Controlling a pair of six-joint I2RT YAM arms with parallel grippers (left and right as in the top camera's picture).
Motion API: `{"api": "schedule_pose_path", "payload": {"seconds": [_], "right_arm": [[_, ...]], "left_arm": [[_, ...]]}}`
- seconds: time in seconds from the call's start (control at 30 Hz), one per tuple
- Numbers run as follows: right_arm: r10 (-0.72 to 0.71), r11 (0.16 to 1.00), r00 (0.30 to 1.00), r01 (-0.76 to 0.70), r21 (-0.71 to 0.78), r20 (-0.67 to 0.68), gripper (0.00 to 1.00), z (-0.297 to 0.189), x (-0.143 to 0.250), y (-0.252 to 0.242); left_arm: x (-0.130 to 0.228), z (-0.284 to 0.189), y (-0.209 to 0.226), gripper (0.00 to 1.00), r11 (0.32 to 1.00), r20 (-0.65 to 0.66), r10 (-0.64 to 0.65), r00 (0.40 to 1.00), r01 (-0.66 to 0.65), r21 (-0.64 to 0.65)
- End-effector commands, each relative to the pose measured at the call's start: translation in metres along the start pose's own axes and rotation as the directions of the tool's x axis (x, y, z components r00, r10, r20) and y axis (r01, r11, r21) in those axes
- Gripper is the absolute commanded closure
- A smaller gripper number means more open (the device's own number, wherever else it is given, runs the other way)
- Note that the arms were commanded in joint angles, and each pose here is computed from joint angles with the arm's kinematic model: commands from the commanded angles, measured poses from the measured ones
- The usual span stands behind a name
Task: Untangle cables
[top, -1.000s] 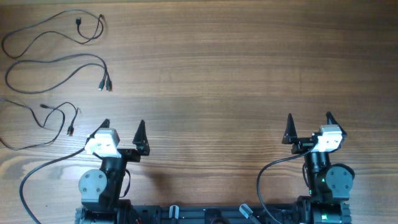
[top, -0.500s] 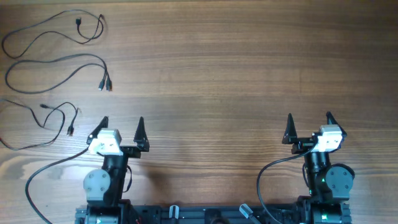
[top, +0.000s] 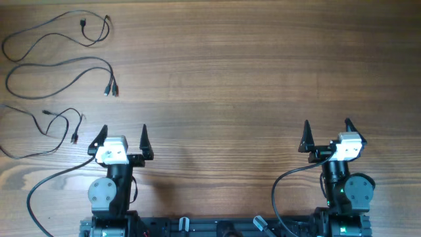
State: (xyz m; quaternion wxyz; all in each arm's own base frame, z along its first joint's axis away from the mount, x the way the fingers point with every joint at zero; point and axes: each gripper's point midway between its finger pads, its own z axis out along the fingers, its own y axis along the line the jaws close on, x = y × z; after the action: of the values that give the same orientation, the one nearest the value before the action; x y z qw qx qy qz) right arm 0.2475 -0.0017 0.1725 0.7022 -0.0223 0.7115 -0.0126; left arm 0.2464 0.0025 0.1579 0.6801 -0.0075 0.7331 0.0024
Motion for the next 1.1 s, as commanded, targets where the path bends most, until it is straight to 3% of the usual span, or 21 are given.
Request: {"api": "schedule_pose_path", "payload": {"seconds": [0.0, 1.07], "right_arm": [[-0.003, 1.000, 1.000, 0.003, 0.009, 0.012, 0.00, -0.0006, -0.0021, -0.0011], [-0.003, 1.000, 1.000, 0.003, 0.009, 0.013, 0.00, -0.0006, -0.0024, -0.0012]], "left_arm": [[0.0011, -0.0003, 0.0020, 0.00, 0.999, 0.001, 0.037, 0.999, -0.037, -0.012], [0.0012, -0.0002, -0.0046, 0.00, 0.999, 0.002, 0.038, 0.999, -0.038, 0.019]]}}
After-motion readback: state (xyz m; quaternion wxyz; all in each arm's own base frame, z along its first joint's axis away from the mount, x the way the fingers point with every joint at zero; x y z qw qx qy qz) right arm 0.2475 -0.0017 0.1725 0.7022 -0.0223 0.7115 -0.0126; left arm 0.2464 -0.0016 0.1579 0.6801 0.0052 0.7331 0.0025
